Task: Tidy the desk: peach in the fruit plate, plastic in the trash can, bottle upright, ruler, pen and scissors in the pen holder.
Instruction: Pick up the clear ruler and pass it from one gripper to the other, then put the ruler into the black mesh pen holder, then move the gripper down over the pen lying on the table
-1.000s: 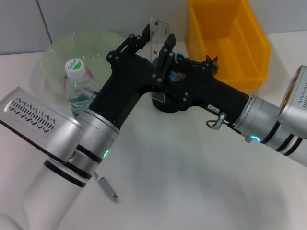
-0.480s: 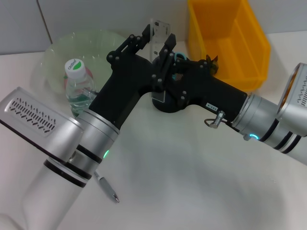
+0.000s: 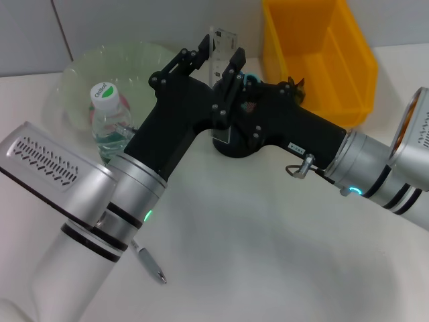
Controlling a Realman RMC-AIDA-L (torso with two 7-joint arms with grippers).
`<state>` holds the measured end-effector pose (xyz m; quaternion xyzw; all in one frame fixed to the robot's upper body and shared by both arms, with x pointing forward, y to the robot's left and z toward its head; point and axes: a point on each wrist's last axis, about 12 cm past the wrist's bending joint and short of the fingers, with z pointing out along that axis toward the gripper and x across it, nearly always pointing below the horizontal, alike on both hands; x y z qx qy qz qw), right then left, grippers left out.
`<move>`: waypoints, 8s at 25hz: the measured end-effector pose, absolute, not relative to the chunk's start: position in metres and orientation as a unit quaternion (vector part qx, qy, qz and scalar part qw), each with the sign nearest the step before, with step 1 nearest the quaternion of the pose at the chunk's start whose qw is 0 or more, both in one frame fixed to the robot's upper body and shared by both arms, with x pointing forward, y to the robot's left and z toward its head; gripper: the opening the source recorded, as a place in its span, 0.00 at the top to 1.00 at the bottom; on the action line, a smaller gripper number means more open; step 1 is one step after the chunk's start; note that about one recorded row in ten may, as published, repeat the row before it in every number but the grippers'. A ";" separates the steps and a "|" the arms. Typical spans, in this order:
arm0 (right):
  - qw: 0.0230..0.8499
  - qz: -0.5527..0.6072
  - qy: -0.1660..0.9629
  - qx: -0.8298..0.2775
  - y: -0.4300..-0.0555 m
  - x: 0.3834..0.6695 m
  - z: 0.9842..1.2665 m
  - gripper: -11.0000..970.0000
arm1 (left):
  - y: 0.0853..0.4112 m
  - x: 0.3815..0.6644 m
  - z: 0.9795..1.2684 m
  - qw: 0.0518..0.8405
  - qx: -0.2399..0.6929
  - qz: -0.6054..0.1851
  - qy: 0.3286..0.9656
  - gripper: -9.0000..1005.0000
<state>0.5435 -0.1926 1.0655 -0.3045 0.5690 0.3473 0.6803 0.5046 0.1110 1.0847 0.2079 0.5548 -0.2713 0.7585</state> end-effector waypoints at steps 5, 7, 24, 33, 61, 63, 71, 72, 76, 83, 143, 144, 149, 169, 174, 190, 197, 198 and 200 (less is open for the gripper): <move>0.680 0.348 0.568 -0.304 -0.192 0.544 1.066 0.90 | 0.111 0.505 1.085 0.759 0.208 -0.271 0.555 0.51; 0.680 0.350 0.569 -0.303 -0.192 0.544 1.066 0.92 | 0.111 0.505 1.085 0.759 0.208 -0.271 0.555 0.51; 0.676 0.355 0.572 -0.300 -0.190 0.547 1.067 0.98 | 0.108 0.502 1.085 0.758 0.225 -0.275 0.546 0.49; 0.685 0.345 0.575 -0.284 -0.196 0.548 1.068 0.98 | 0.114 0.500 1.086 0.767 0.207 -0.275 0.541 0.41; 0.647 0.266 0.662 -0.269 -0.205 0.607 1.078 0.97 | 0.185 0.463 1.045 0.663 0.247 -0.342 0.619 0.17; 0.640 0.266 0.667 -0.273 -0.200 0.608 1.077 0.97 | 0.190 0.466 1.043 0.654 0.244 -0.345 0.628 0.17; 0.622 0.258 0.684 -0.281 -0.191 0.613 1.073 0.97 | 0.197 0.468 1.040 0.644 0.247 -0.343 0.637 0.17; 0.622 0.258 0.684 -0.281 -0.191 0.613 1.073 0.97 | 0.197 0.468 1.040 0.644 0.247 -0.343 0.637 0.17; 0.621 0.259 0.686 -0.278 -0.192 0.611 1.072 0.96 | 0.199 0.468 1.040 0.644 0.246 -0.343 0.638 0.17; 0.618 0.265 0.691 -0.267 -0.196 0.611 1.071 0.88 | 0.203 0.468 1.040 0.643 0.246 -0.342 0.639 0.17; 0.314 0.392 0.747 -0.436 -0.302 0.510 1.092 0.15 | 0.206 0.535 1.178 0.267 0.608 -0.268 0.698 0.17; 0.310 0.393 0.750 -0.432 -0.302 0.510 1.092 0.15 | 0.202 0.537 1.181 0.264 0.626 -0.260 0.687 0.17; 0.292 0.404 0.761 -0.414 -0.300 0.508 1.090 0.15 | 0.162 0.547 1.196 0.220 0.730 -0.188 0.619 0.18; 0.300 0.385 0.772 -0.407 -0.294 0.522 1.090 0.15 | 0.119 0.550 1.154 0.132 0.913 0.028 0.385 0.19; 0.305 0.387 0.773 -0.400 -0.291 0.524 1.089 0.15 | 0.124 0.548 1.151 0.105 0.924 0.039 0.366 0.19; 0.309 0.388 0.770 -0.401 -0.280 0.532 1.091 0.15 | 0.125 0.545 1.139 0.074 0.948 0.036 0.308 0.32; 0.309 0.388 0.771 -0.400 -0.280 0.533 1.091 0.15 | 0.125 0.550 1.132 0.079 0.950 0.030 0.299 0.37; 0.308 0.388 0.771 -0.400 -0.280 0.533 1.091 0.15 | 0.125 0.552 1.131 0.081 0.951 0.032 0.298 0.37; 0.308 0.388 0.772 -0.399 -0.280 0.533 1.091 0.15 | 0.124 0.552 1.131 0.081 0.951 0.033 0.297 0.37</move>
